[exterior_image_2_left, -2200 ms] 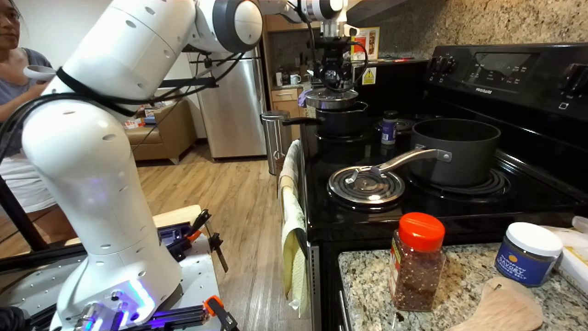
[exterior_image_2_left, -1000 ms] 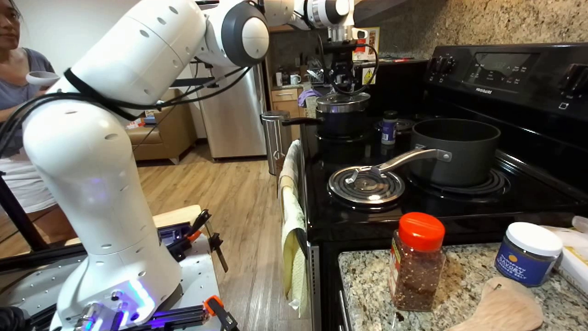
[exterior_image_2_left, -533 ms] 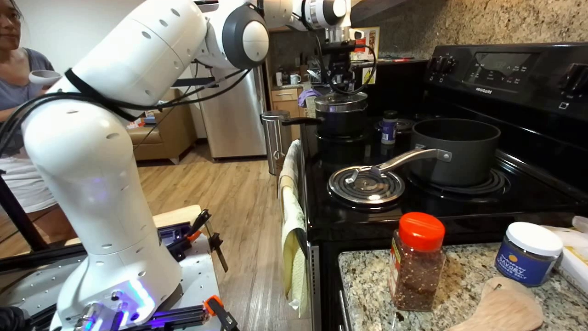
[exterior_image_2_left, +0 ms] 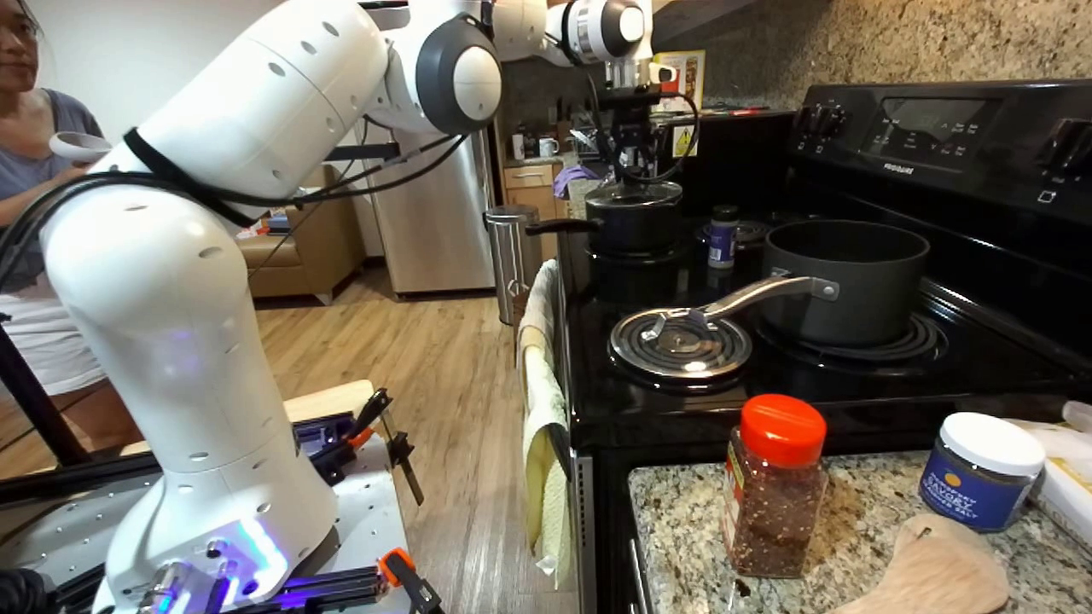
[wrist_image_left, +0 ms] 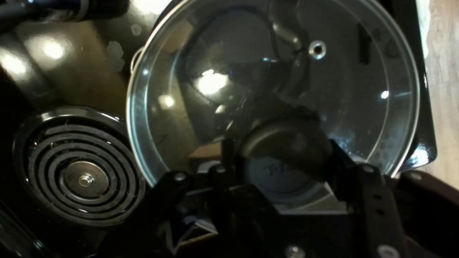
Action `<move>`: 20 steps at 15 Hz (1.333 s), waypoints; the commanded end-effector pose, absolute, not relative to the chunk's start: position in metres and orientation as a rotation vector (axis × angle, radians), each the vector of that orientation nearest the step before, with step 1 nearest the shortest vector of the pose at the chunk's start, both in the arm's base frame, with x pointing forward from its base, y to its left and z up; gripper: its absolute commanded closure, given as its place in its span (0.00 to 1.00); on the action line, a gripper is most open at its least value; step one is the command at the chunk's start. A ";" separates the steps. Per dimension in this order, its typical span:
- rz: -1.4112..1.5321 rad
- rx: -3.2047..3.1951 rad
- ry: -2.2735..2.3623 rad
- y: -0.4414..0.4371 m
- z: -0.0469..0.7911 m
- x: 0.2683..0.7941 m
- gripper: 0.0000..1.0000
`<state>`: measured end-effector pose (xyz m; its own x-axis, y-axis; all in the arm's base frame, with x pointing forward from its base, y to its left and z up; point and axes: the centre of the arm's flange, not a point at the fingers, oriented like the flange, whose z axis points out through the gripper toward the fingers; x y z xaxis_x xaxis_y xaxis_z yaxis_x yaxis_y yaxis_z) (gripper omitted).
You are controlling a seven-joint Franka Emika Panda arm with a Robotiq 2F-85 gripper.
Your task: Put the lid on the stove onto the pot that is on the left
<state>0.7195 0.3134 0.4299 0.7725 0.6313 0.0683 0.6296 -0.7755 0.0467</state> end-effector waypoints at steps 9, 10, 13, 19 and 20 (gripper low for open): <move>0.012 2.964 0.888 0.295 0.512 0.714 0.00; 0.035 2.967 0.890 0.289 0.521 0.705 0.00; 0.135 2.976 0.866 0.265 0.537 0.674 0.00; 0.151 2.962 0.885 0.271 0.544 0.696 0.00; 0.146 2.961 0.889 0.273 0.542 0.696 0.00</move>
